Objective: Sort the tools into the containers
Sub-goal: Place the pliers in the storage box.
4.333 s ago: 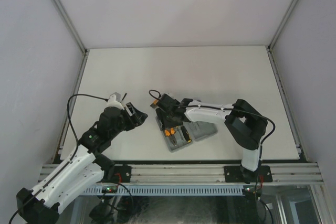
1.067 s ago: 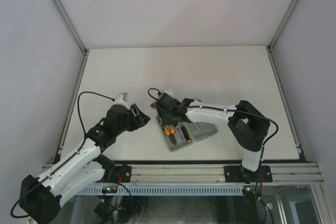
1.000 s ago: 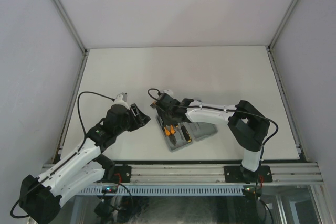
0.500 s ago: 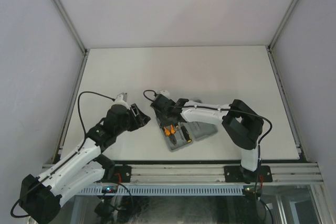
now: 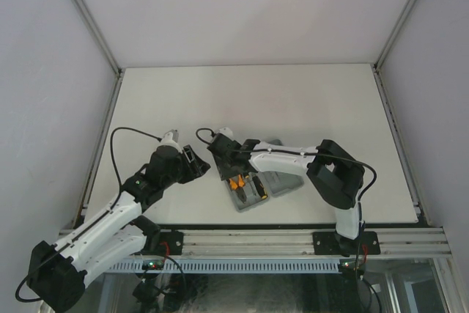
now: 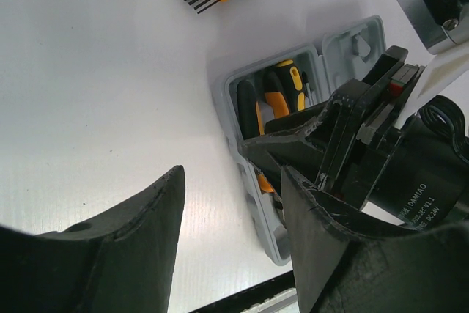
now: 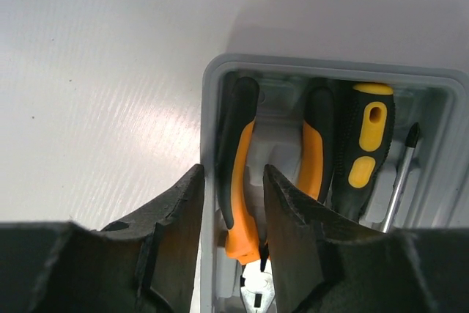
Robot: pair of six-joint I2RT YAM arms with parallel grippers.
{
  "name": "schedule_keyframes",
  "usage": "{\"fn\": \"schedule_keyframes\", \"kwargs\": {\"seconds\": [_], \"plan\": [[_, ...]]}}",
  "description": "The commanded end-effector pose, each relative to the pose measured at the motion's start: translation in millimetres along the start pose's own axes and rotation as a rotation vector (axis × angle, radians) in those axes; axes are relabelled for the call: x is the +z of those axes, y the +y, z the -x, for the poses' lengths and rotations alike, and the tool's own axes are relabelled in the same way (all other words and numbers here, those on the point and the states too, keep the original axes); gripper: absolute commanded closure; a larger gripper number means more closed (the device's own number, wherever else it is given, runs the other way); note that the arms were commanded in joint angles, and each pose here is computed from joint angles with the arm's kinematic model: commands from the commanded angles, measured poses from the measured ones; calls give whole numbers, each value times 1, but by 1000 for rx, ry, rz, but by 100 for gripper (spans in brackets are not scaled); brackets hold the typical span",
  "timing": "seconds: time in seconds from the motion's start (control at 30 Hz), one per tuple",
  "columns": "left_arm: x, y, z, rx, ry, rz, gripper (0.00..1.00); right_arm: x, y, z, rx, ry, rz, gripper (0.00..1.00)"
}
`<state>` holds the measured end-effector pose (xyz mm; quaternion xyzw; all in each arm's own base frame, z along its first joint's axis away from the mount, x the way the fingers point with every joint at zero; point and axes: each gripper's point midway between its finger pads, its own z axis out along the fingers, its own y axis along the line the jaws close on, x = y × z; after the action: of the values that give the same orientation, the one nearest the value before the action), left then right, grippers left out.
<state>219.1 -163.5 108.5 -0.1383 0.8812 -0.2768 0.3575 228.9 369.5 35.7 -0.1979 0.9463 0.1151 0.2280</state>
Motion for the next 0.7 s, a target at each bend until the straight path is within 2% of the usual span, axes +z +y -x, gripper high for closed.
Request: {"fn": "schedule_keyframes", "kwargs": {"seconds": [0.0, 0.13, 0.27, 0.5, 0.67], "plan": [[-4, -11, 12, 18, -39, -40, 41, -27, 20, 18, -45, -67, 108, 63], [-5, -7, 15, 10, -60, -26, 41, -60, 36, 42, -68, -165, 196, 63], [-4, -7, 15, 11, -58, -19, 42, -80, 33, 53, -80, -222, 191, 64], [0, -7, 20, 21, -53, 17, 54, -86, 12, 49, -42, -244, 181, 69], [2, -15, 24, 34, -61, 32, 56, -83, -6, 43, 32, -261, 158, 71]]}}
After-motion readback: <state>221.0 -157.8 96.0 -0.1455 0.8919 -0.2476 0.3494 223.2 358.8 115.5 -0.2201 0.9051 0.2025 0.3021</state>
